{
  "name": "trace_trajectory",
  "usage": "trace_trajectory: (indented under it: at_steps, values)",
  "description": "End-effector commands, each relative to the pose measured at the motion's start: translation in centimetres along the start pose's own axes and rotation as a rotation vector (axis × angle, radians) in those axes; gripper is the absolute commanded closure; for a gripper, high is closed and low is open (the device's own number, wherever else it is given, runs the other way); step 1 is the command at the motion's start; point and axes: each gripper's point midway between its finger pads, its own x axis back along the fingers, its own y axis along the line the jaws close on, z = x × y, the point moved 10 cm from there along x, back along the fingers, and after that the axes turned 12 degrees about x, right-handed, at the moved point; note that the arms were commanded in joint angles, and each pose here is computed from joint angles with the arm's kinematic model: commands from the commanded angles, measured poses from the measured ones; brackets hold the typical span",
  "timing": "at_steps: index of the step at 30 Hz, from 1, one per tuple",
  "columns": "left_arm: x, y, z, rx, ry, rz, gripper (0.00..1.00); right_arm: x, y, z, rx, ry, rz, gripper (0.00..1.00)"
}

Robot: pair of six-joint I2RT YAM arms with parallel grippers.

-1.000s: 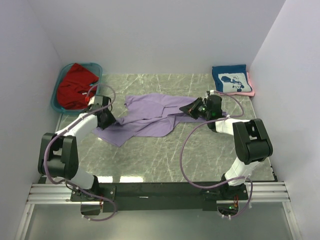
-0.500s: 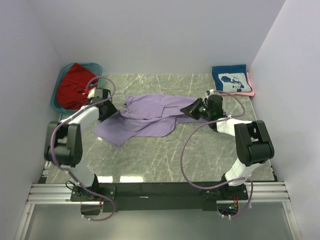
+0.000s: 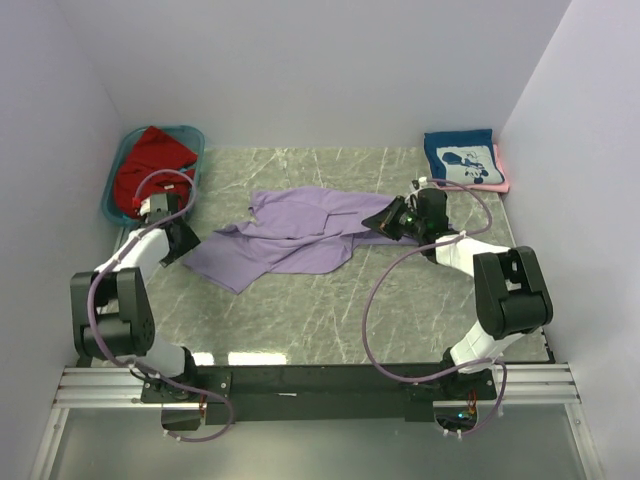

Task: Fold and stack the t-shirts
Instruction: Flatten the tshirt out

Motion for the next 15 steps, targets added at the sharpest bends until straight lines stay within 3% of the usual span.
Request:
trace_trajectory:
  at_steps: [1, 15]
  values:
    - [-1.0, 0.3, 0.1, -0.068, 0.044, -0.013, 0.37, 1.3, 2.1, -2.1, 0.081, -0.071, -0.054, 1.00]
    - [-4.6, 0.5, 1.7, -0.135, 0.177, -0.049, 0.41, 1.4, 2.1, -1.7, 0.069, -0.071, -0.070, 1.00]
